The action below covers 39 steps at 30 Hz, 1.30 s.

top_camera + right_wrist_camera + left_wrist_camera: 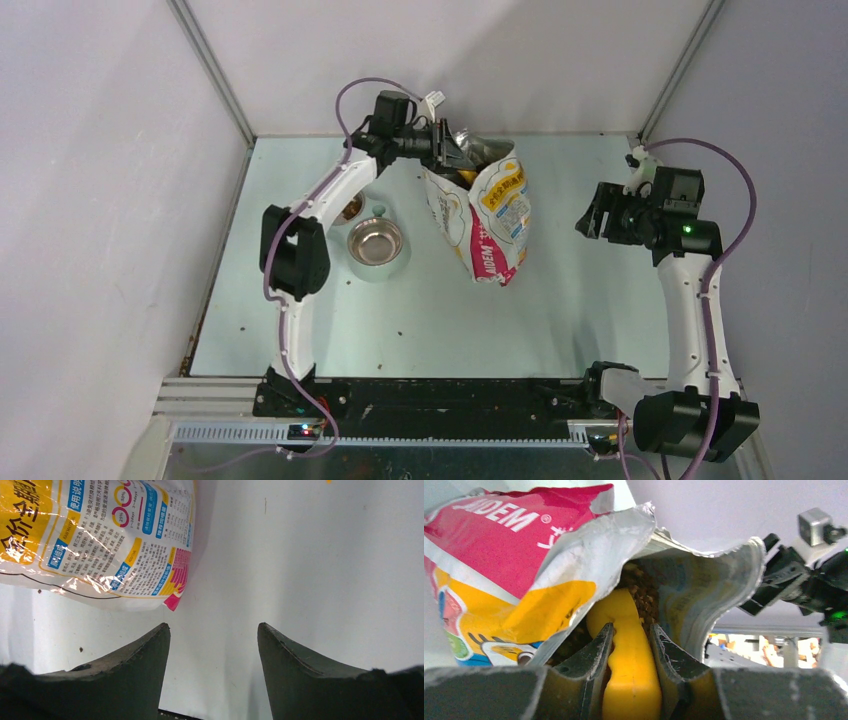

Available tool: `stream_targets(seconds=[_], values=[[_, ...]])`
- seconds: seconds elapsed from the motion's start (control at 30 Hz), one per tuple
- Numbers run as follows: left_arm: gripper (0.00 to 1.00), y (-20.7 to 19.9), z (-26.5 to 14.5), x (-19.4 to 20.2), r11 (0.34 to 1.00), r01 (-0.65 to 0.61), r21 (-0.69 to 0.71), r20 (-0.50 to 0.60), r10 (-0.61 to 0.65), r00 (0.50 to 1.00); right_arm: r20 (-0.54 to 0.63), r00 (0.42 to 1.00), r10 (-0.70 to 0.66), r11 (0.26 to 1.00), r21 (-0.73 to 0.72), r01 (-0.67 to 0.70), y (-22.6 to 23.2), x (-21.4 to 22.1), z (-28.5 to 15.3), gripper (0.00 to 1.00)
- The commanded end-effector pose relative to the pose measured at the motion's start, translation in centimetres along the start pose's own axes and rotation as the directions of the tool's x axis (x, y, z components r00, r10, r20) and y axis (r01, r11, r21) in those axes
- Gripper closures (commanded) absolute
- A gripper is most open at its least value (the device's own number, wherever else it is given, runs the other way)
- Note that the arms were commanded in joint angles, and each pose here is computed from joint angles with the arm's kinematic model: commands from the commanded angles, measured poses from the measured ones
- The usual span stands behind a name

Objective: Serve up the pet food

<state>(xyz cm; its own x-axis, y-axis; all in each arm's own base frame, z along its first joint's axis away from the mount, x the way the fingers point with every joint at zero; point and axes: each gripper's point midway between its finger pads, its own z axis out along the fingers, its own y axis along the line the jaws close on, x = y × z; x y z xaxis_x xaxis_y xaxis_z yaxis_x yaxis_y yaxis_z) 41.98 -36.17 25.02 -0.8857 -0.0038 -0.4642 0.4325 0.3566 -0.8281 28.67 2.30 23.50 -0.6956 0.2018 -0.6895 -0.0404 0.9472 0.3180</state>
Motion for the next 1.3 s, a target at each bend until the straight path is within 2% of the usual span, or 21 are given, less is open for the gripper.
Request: stream_targets(seconds=[0.0,0.4,0.57,0.87,1.03,1.13,1.2,1.27], values=[[1.00,-7.7,-4.3,-1.3,0.987,0.001,0.162,0.027,-0.006,1.000,0.027,0.999,-0.033,0.999,0.027,0.033,-0.4,-1.2,-0.7,0.33],[1.00,-8.3,-7.6,-2.5,0.990,0.006,0.140,0.101,-0.020,0.995,0.015,0.998,-0.063,0.997,0.056,0.062,-1.0,-1.4,-0.9,0.33],[1.00,-6.9,-9.3,-3.3,0.994,0.031,0.102,0.145,-0.045,0.988,0.011,0.998,-0.064,0.996,0.065,0.063,-1.2,-1.3,-0.9,0.33],[1.00,-3.6,-12.9,-5.3,0.986,0.147,0.080,0.244,-0.162,0.956,0.000,0.997,-0.080,0.991,0.104,0.080,-1.9,-1.0,-1.4,0.33],[1.00,-4.9,-13.2,-6.6,0.994,0.071,0.080,0.286,-0.091,0.954,-0.006,0.997,-0.081,0.989,0.120,0.082,-2.3,-0.9,-1.4,0.33],[1.00,-5.8,-12.6,-7.3,0.999,-0.043,-0.017,0.289,0.046,0.956,-0.014,0.994,-0.106,0.986,0.125,0.107,-2.5,-0.8,-1.5,0.33],[1.00,-6.3,-12.2,-7.6,0.999,-0.050,-0.007,0.292,0.050,0.955,-0.013,0.994,-0.110,0.986,0.128,0.111,-2.6,-0.9,-1.5,0.33],[1.00,-5.9,-11.9,-7.6,0.999,0.004,0.040,0.287,-0.015,0.958,-0.015,0.994,-0.110,0.985,0.129,0.111,-2.6,-0.9,-1.6,0.33]])
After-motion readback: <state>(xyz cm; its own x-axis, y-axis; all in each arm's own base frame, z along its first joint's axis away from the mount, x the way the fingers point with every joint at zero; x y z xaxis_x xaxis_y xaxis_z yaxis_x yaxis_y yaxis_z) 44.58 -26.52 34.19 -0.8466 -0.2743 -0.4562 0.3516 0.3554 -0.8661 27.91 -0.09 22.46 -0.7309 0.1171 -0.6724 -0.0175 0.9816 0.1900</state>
